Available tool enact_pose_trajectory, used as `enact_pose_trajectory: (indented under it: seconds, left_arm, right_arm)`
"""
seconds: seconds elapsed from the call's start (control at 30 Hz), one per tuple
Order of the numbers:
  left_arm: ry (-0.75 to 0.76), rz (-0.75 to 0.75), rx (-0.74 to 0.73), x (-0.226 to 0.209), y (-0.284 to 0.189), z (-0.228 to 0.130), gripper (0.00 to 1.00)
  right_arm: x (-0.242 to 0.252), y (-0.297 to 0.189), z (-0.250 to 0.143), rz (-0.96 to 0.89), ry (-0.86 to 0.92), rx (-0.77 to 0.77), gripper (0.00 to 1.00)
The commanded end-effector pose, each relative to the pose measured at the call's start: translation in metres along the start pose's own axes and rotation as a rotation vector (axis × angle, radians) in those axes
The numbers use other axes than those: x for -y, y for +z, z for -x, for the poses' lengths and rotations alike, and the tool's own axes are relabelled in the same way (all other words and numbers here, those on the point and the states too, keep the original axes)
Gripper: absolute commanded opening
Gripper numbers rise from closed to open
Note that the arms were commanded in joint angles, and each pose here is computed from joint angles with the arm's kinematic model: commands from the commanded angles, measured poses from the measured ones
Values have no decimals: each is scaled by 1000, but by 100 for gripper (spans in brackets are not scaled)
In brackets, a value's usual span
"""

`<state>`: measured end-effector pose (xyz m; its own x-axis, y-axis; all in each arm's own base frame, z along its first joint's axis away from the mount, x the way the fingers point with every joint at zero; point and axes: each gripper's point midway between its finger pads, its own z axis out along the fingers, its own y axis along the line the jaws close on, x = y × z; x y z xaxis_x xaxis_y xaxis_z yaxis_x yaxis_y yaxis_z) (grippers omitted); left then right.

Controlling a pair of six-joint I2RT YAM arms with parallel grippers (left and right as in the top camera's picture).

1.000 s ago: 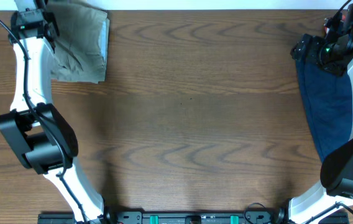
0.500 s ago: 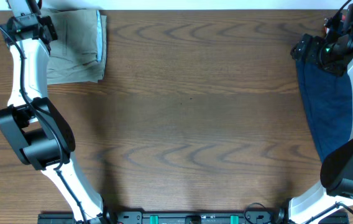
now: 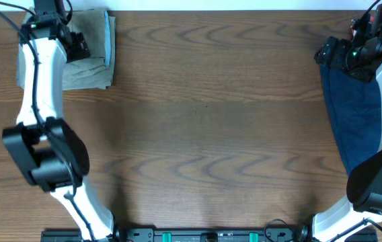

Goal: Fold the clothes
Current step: 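Carry the shorts to the top-left and place them on the grey stack, then release the shorts and pull the left gripper back toward the base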

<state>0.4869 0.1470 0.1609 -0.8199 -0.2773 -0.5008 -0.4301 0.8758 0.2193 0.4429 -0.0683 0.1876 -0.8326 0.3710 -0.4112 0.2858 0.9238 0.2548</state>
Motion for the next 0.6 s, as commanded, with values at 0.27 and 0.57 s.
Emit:
enact_pose_trajectory:
  seconds: [0.27, 0.57]
  left_arm:
    - [26, -387, -35, 44, -139, -56, 98]
    - [94, -551, 95, 54, -204, -150, 98]
  right_arm:
    - [-2, -3, 5, 0, 5, 14, 99]
    - [-2, -3, 5, 0, 5, 14, 99]
